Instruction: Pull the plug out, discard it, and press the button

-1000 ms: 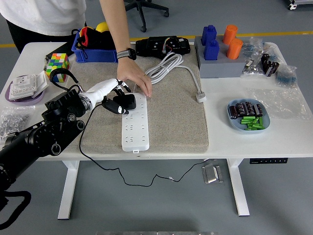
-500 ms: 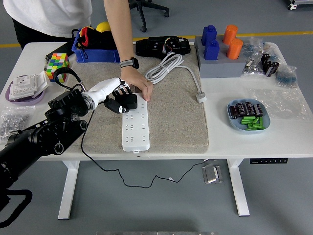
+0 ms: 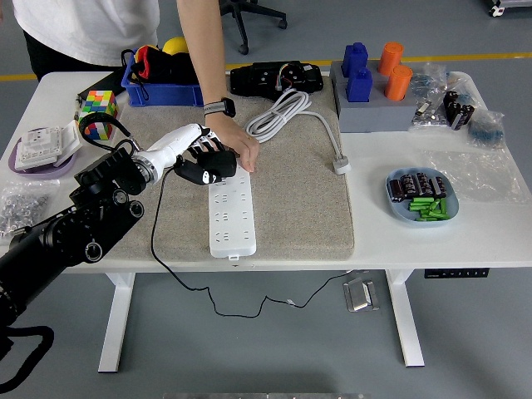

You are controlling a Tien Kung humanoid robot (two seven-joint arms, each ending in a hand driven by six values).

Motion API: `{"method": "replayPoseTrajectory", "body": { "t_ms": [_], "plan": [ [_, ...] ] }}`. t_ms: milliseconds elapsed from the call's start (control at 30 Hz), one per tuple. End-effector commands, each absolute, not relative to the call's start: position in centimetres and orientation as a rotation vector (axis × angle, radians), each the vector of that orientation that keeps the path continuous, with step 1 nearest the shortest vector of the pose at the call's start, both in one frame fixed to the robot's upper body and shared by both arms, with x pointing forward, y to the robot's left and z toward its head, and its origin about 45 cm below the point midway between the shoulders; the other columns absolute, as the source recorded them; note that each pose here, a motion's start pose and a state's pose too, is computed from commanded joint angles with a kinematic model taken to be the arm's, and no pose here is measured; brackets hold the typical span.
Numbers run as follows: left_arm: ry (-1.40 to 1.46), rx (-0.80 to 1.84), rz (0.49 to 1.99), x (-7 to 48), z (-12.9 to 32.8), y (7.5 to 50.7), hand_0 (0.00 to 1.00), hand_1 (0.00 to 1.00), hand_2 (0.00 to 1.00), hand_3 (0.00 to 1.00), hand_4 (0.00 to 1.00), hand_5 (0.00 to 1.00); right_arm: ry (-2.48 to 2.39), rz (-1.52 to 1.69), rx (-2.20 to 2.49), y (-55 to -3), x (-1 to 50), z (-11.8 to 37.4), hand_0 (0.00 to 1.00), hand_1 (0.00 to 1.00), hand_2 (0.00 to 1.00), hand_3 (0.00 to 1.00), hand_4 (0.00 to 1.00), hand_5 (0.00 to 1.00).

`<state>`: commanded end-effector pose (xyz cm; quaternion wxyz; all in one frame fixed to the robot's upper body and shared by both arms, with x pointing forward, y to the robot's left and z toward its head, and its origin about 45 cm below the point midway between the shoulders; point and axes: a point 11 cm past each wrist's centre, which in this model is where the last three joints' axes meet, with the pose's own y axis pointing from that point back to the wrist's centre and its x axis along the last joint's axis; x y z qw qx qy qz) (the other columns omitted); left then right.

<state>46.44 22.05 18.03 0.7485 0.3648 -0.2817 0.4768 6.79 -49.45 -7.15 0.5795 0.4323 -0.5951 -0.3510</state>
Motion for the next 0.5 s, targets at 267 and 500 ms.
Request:
{"method": "replayPoseTrajectory", "body": {
  "t_ms": [267, 500],
  "plan": [
    [-0.596, 0.783, 1.146, 46.7, 19.0, 25.5, 0.53, 0.366, 0.409, 0.531, 0.677, 0.002, -1.396, -0.825, 1.01, -49.3, 6.7, -7.2, 0.767, 0.729, 0.724, 0.713, 0.883, 0.658],
    [-0.564, 0.892, 1.205, 46.0, 17.3, 30.4, 0.557, 0.376, 0.405, 0.526, 0.677, 0.002, -1.395, -0.831, 1.007, -49.3, 6.5, -7.3, 0.767, 0.729, 0.724, 0.713, 0.883, 0.658]
  ]
}}
